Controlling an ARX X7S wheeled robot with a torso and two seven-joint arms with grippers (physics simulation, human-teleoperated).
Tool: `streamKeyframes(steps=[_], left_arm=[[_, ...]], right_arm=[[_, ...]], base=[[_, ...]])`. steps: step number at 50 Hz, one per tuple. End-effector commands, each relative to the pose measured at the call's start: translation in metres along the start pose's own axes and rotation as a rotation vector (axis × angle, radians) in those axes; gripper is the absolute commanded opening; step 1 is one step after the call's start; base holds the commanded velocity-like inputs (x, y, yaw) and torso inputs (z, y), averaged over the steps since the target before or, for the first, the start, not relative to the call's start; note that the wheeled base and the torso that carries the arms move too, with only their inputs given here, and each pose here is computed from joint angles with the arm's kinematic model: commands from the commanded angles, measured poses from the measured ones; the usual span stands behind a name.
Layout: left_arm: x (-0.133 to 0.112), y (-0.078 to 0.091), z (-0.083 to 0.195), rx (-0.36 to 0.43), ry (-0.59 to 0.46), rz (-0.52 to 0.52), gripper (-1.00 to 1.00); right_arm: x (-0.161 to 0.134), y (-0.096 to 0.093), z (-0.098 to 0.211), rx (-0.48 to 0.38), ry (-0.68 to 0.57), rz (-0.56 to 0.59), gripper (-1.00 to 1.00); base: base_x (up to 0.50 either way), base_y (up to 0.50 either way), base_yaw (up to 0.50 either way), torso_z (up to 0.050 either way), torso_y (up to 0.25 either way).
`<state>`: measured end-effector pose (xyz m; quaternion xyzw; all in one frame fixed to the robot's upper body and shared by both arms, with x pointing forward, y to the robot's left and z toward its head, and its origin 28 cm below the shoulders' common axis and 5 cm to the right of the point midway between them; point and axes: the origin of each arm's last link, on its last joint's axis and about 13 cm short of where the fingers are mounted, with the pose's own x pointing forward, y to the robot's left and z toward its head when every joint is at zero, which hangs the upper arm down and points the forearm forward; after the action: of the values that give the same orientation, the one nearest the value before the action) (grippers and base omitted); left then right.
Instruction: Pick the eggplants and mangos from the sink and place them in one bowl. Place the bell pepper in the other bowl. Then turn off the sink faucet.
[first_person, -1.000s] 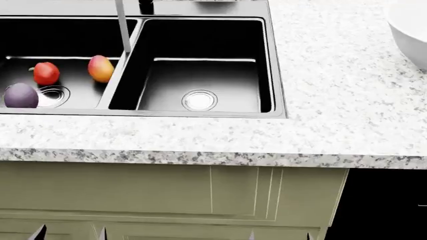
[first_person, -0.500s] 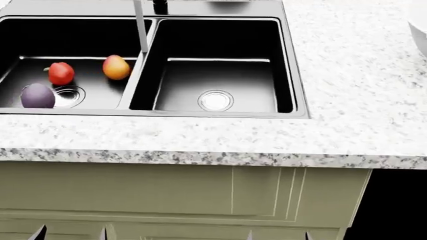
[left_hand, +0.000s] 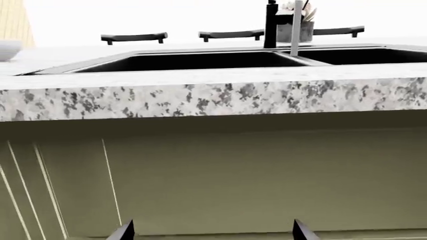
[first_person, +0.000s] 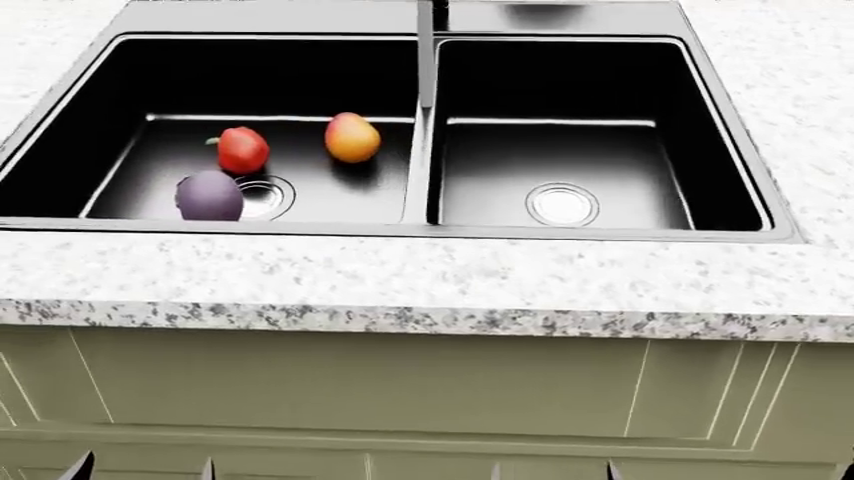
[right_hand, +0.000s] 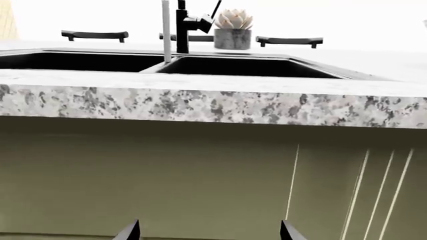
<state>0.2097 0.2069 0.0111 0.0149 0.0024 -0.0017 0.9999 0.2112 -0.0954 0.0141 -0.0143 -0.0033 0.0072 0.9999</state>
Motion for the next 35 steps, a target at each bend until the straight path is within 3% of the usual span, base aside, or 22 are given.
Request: streamKeyframes(steps=[1,15,31,35], left_arm=[[0.0003,0.0000,-0.0005,0.005,0.002,-0.003,1.00],[0.0003,-0.0024,-0.0006,0.012,0.001,-0.008,1.00],[-0.0001,-0.0017,-0.0008,0.018,-0.001,-0.009,1.00],[-0.0011,-0.0016,-0.0004,0.024,-0.010,-0.018,1.00]], right_arm=[[0.0003,-0.0001,0.0004,-0.010,-0.009,0.007,1.00],[0.0009,0.0002,0.0006,-0.024,-0.004,0.007,1.00],[0.0010,-0.0004,0.0002,-0.006,0.001,-0.004,1.00],[0.0003,-0.0008,-0.0004,0.009,0.000,-0.013,1.00]], base=[[0.16,0.25,0.00,0.000,0.000],[0.24,0.26,0.00,0.000,0.000],[0.02,0.45,0.00,0.000,0.000],[0.00,0.10,0.00,0.000,0.000]])
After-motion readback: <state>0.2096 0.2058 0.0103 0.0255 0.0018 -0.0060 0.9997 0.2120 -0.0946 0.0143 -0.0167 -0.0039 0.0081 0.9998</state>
